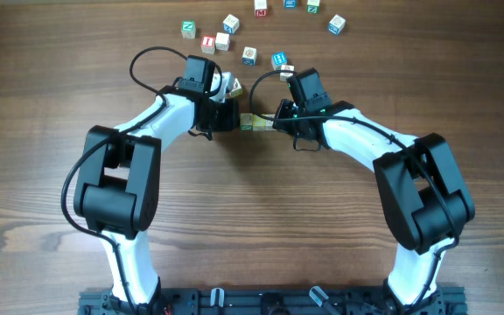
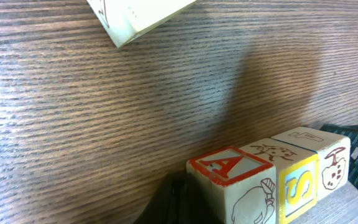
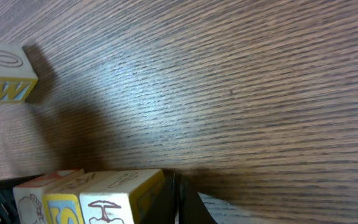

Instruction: Form a horizontal line

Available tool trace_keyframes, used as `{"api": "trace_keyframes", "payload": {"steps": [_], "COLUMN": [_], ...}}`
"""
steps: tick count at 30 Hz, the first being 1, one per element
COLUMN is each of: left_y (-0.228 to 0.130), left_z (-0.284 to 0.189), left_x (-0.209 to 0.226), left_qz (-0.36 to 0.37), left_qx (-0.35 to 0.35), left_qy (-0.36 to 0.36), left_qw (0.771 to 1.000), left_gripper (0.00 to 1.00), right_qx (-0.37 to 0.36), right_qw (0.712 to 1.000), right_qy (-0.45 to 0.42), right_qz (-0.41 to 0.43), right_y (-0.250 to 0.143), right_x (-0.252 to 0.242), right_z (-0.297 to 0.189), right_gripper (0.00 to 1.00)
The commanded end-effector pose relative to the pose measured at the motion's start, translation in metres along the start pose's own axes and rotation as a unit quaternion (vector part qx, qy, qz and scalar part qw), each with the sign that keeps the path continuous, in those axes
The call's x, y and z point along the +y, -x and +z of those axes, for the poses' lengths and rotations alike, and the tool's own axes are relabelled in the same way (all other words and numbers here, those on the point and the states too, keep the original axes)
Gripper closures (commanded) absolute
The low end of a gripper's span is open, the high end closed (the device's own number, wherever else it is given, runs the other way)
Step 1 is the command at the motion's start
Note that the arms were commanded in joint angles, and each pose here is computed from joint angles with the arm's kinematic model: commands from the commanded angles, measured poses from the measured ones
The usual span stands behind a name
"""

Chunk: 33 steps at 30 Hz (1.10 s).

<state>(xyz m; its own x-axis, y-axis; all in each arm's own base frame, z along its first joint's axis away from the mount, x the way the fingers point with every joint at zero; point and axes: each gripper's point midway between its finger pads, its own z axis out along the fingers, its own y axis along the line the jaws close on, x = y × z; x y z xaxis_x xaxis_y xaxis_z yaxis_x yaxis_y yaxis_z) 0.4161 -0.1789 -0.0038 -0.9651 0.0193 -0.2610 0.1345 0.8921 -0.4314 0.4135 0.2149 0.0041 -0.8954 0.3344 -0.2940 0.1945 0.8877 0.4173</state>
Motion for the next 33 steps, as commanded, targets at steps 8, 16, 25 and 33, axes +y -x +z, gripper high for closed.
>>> {"api": "trace_keyframes", "payload": {"steps": [8,16,25,33], "left_y": [-0.035,-0.038,-0.017,-0.03], "left_z": [0.014,-0.016,-0.115,-0.22], "left_x": [0.069,0.088,0.06,0.024], "left_qz": [-0.026,-0.033,-0.033,-0.028], "left_qx": [0.046,0.05,-0.028,-0.109], "left_qy": [0.133,0.199,0.235,0.232], "left_qw": [0.99,0.978,0.971,0.966], "left_gripper": [0.96,0.96,0.96,0.96], "right_qx": [-0.022,-0.068,-0.1,-0.215], "right_qw": [0.999,0.994,0.99,0.969], "right_qy": [-0.03,-0.081,-0.098,-0.104], "right_qz": [0.007,0.02,-0.005,-0.056], "right_y": [0.007,0.039,0.068,0.09], "right_x": [-0.011,-0.039,-0.057,-0.044], "right_z": [0.002,-0.033,-0.103,-0.218], "right_gripper": [0.95,0.95,0.95,0.95]}}
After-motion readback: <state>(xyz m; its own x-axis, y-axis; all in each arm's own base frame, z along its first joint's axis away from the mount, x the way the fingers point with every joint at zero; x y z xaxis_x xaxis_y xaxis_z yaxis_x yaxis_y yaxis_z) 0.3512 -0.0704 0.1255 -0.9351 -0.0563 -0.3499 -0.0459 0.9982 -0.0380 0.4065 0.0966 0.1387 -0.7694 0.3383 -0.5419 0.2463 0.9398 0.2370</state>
